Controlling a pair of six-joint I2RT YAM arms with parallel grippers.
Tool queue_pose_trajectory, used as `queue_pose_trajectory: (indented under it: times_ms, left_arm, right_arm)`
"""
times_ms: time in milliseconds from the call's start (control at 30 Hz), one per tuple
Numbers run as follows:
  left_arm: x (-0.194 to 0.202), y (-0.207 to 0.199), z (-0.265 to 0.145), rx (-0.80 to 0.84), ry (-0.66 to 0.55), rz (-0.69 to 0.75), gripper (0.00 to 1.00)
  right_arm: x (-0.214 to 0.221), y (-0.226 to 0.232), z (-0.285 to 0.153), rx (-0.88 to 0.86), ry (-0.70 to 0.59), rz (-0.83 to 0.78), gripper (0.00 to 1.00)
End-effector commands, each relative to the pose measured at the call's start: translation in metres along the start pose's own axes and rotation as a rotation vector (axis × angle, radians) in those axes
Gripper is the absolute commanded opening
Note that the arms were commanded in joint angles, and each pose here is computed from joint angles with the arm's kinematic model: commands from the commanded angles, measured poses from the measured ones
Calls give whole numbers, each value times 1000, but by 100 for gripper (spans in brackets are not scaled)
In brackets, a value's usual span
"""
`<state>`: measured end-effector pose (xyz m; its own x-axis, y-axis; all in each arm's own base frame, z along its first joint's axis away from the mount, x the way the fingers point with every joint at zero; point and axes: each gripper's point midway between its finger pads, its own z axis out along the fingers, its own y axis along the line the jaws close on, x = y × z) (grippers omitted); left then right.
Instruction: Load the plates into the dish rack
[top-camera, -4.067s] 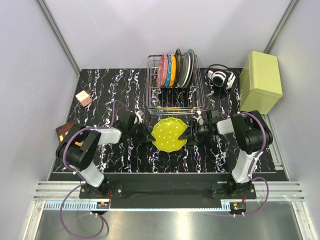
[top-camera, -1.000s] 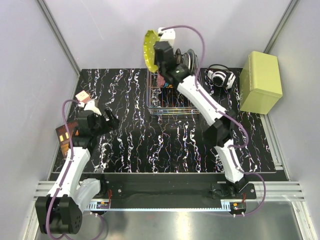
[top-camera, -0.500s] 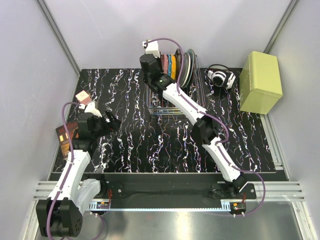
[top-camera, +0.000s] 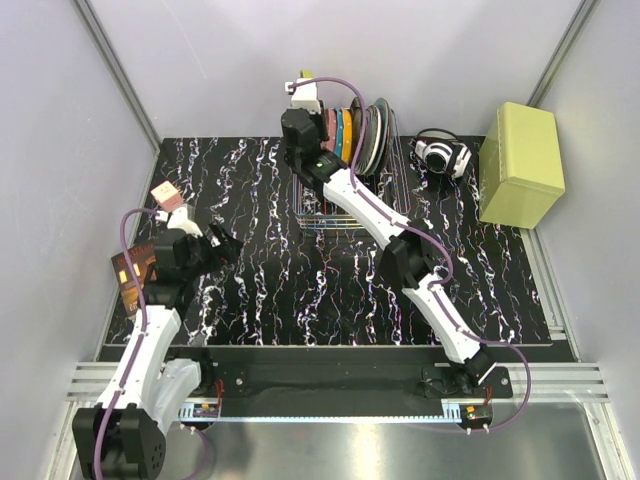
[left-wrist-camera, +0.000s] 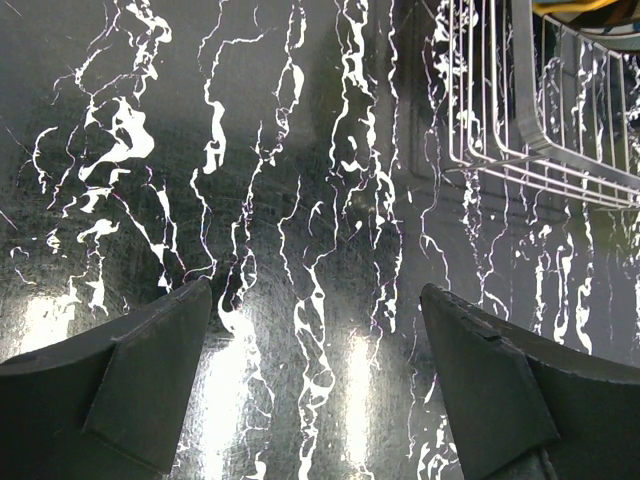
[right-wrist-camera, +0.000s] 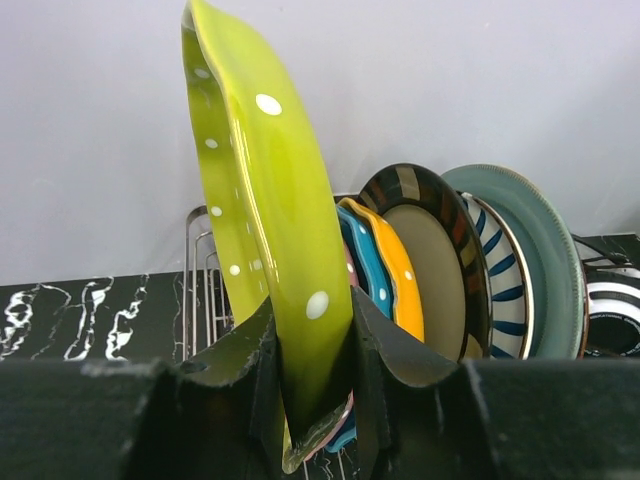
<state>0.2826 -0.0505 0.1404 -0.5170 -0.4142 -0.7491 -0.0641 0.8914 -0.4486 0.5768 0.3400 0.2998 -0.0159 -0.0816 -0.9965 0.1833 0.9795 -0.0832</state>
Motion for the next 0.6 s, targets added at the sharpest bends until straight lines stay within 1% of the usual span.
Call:
queue_pose_trajectory:
  times_ms: [0, 267, 567]
  left_arm:
    - [-18, -5, -5, 11, -72, -5, 91]
    - [-15, -2, -4, 4, -79, -4, 93]
    - [-9, 1, -2, 5, -73, 0, 94]
  right_arm:
    - [-65, -19, -2, 66, -150, 195, 0]
    - [-49, -7, 3, 38, -144, 168, 0]
    - [-30, -7, 18, 36, -132, 150, 0]
